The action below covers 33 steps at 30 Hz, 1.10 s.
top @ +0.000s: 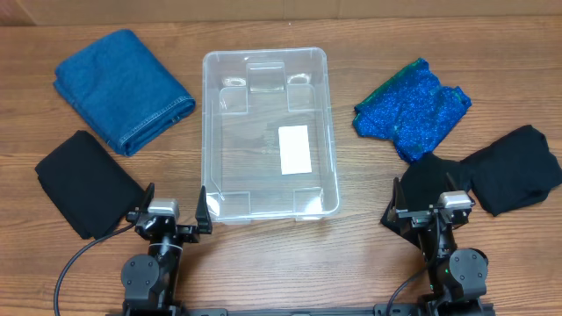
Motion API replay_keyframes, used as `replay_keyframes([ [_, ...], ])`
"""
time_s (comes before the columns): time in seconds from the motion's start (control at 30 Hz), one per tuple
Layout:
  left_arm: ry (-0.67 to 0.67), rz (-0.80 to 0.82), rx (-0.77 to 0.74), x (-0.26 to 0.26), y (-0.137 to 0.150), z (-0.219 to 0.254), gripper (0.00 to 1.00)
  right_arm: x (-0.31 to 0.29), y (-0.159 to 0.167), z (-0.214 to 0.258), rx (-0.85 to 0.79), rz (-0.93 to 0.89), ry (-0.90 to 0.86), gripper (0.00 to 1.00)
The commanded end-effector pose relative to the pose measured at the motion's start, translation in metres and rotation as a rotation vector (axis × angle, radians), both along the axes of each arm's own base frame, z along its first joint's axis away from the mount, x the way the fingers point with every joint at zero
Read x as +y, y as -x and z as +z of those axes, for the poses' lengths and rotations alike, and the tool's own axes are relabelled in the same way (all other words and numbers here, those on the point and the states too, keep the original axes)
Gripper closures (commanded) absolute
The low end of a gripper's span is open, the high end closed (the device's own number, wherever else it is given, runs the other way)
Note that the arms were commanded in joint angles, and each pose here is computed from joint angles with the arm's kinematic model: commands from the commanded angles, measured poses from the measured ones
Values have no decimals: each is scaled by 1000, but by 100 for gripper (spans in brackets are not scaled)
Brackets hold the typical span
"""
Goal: Pack container
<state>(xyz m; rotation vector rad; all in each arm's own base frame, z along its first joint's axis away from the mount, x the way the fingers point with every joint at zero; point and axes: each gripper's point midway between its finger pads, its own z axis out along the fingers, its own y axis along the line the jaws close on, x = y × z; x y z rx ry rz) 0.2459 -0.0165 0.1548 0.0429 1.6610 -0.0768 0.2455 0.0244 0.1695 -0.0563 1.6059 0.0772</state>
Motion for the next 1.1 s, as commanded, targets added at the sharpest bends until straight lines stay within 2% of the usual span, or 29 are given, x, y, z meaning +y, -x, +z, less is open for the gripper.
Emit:
replay_keyframes([
  [0.0, -17, -15, -10, -2, 0, 0, 0, 0, 0, 0, -6, -1, 2, 0],
  [0.97, -17, -16, -9, -2, 0, 0, 0, 0, 0, 0, -5, -1, -10, 0],
  [1.07, 65, -4, -2, -2, 0, 0, 0, -1, 0, 1, -1, -5, -89, 0],
])
